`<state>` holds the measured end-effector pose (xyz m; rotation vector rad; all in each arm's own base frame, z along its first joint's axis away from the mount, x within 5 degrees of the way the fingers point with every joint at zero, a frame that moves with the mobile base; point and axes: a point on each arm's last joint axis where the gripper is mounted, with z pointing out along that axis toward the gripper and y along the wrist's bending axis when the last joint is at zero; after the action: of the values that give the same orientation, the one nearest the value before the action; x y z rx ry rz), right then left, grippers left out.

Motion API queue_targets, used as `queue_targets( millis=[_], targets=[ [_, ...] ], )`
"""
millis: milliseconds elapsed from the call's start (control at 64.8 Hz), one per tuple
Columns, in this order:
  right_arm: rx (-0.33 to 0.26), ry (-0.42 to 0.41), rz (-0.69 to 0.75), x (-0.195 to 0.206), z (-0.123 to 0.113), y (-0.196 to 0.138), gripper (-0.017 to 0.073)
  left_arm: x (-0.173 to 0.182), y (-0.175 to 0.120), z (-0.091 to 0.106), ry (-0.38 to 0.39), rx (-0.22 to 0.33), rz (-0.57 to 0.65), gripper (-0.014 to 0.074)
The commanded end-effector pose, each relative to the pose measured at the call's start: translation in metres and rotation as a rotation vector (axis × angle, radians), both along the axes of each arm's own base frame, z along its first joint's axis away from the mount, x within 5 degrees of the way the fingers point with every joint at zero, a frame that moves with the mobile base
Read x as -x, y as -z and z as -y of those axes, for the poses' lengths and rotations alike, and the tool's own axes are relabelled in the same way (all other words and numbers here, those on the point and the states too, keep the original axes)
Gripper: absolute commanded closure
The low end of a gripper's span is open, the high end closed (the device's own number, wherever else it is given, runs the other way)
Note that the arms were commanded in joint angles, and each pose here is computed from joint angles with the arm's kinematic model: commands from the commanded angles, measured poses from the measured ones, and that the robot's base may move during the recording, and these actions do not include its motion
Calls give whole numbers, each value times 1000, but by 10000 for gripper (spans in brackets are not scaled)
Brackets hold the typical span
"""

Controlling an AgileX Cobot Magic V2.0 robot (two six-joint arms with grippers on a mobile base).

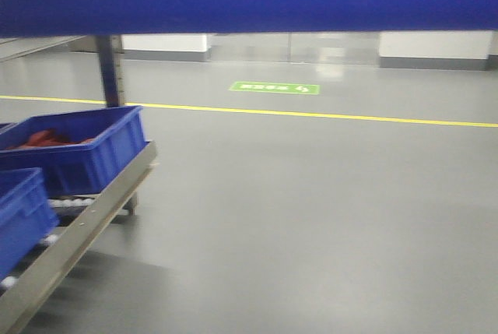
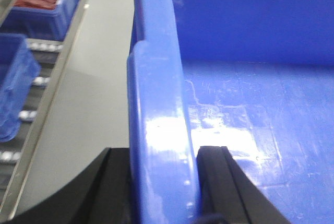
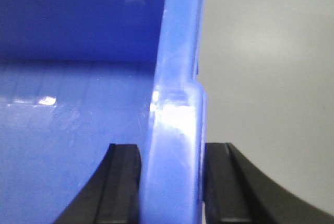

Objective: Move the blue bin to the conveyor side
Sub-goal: 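Drive across the floor carrying the bin in both grippers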

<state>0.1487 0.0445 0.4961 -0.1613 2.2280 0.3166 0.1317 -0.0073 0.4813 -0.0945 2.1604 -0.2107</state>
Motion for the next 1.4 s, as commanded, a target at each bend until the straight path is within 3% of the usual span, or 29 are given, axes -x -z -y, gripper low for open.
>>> queue_targets(
  millis=[0,1388],
  targets=[
    [45,50,140,2,9,-13,637,1,-12,-5,-33,-52,115,611],
    [45,50,140,2,9,-13,637,1,-12,-5,-33,-52,115,611]
  ],
)
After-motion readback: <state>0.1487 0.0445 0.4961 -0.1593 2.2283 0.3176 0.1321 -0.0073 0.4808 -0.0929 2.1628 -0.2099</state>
